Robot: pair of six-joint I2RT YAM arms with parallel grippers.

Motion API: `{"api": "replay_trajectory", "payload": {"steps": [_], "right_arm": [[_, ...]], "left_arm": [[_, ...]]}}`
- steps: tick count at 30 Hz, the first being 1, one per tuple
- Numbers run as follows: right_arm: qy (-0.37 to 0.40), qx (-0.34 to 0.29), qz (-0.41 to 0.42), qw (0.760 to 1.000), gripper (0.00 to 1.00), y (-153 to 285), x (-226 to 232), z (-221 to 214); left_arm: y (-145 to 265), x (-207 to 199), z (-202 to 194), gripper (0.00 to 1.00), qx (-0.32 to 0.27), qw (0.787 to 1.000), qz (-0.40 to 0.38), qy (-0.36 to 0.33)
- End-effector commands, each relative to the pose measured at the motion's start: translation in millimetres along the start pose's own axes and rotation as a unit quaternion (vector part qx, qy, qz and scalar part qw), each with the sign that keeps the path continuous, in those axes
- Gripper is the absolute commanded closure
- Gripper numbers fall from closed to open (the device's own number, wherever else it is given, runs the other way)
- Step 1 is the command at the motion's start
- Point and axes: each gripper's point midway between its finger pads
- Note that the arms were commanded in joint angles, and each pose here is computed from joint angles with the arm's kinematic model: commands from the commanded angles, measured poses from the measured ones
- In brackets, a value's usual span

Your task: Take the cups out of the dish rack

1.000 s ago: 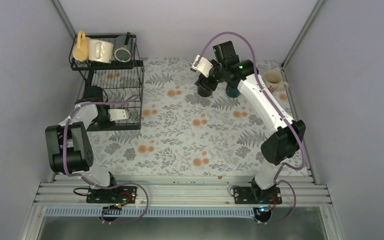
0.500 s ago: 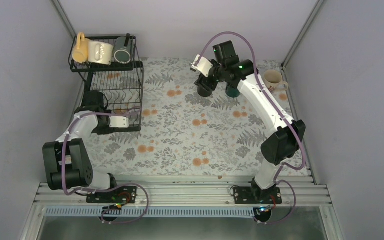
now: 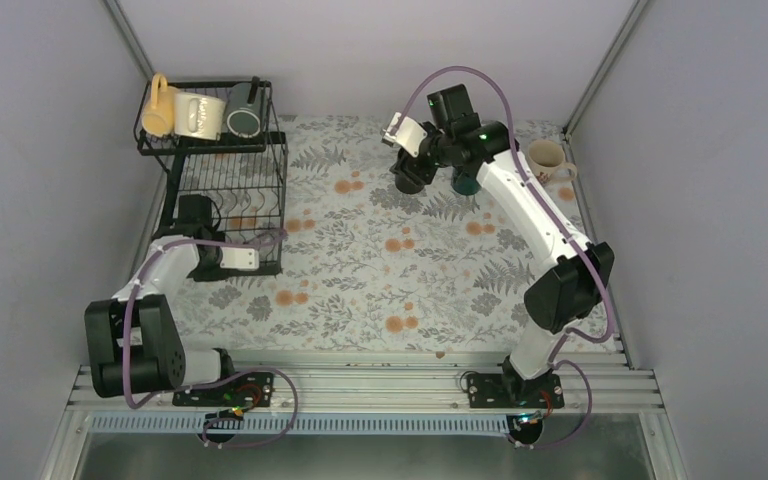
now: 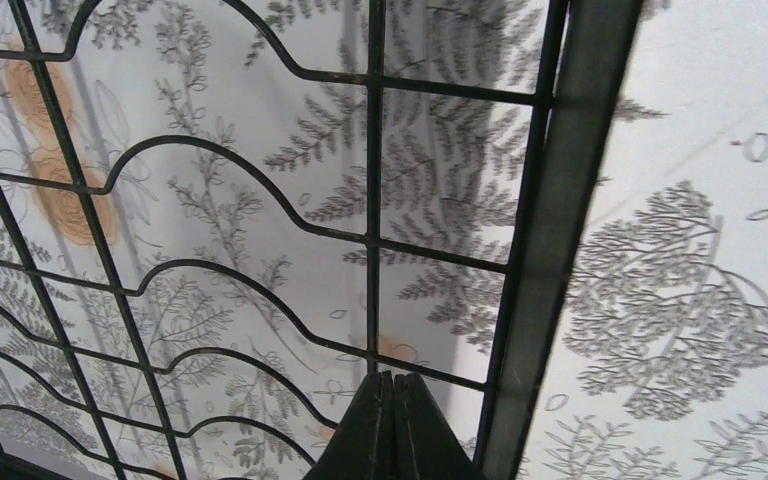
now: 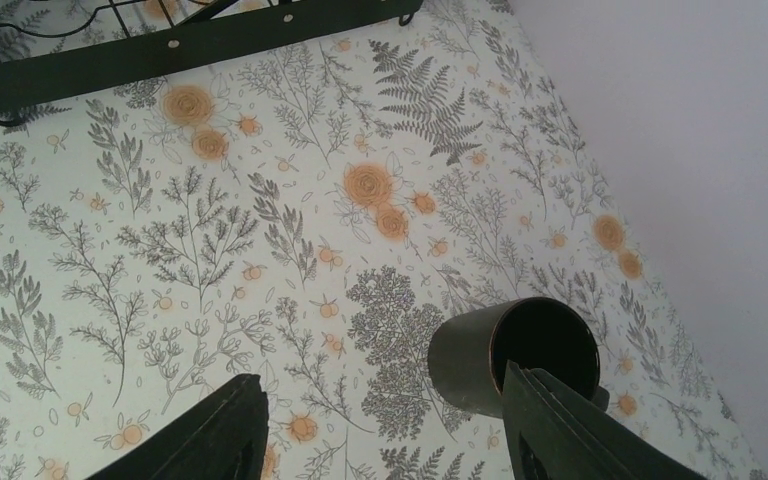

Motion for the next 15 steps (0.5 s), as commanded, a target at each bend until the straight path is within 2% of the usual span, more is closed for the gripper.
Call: {"api": "replay_trajectory", "payload": {"steps": [1, 11, 15], "right_arm": [[-0.003, -0.017, -0.006, 1.000, 0.38, 17.1, 2.7, 5.8], [-0.007, -0.023, -0.001, 1.000, 0.38, 17.2, 6.1, 5.8], [-0.008, -0.025, 0.000, 1.000, 0.38, 17.5, 6.5, 5.9]], "left_arm": [[10.4, -119.6, -5.3, 0.98, 0.007, 0.978, -0.209, -0.009], [42.5, -145.9, 1.9, 0.98, -0.008, 0.974, -0.226, -0.011], [55.5, -134.6, 8.4, 0.98, -0.025, 0.977, -0.210, -0.004]]}}
Point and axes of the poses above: each gripper's point midway between its finger pads, its own y axis back along the fingers, its own x axis along the line the jaws close on, z = x × y, and after that the axes turned 5 degrees about y, right-handed
